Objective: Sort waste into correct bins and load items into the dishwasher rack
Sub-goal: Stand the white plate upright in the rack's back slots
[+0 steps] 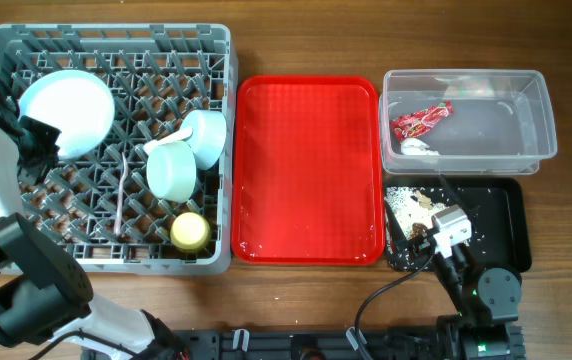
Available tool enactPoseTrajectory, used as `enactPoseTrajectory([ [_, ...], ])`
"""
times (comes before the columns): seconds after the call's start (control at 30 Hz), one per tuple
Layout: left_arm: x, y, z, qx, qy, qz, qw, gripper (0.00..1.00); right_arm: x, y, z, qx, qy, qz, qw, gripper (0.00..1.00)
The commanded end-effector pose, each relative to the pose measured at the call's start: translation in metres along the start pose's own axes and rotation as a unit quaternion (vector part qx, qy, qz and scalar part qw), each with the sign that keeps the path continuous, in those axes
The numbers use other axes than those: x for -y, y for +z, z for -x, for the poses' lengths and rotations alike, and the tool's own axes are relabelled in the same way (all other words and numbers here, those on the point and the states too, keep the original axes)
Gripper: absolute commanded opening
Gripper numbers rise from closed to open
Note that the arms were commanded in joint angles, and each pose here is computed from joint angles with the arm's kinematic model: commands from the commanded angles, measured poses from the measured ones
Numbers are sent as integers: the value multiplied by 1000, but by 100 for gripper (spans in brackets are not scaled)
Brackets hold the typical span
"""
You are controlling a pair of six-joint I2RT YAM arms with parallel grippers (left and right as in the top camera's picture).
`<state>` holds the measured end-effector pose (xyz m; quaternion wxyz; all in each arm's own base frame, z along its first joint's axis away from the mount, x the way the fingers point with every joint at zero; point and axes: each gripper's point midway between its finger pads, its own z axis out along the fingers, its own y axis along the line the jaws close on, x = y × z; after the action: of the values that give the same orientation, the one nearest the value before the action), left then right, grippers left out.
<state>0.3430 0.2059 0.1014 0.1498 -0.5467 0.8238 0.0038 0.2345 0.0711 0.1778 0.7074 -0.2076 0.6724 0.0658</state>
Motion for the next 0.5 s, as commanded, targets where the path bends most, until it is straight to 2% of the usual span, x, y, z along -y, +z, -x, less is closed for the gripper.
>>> enactPoseTrajectory([
  [0.0, -4, 0, -4, -10, 57, 4, 998, 4, -2, 0, 2, 4, -4, 5, 1000, 100],
  [0.13, -1, -32, -3, 6, 82, 0, 997, 4, -2, 0, 2, 4, -4, 5, 1000, 100],
  [0.23, -3, -87, 16, 90, 130, 36, 987, 4, -2, 0, 2, 4, -4, 5, 1000, 100],
  [0.3, -2, -131, 24, 166, 151, 68, 972, 4, -2, 0, 2, 4, -4, 5, 1000, 100],
  [0.4, 6, -171, 20, 237, 187, 87, 949, 4, -2, 0, 2, 4, -4, 5, 1000, 100],
  [0.47, 12, -194, 21, 291, 212, 126, 924, 4, -2, 0, 2, 4, -4, 5, 1000, 100],
])
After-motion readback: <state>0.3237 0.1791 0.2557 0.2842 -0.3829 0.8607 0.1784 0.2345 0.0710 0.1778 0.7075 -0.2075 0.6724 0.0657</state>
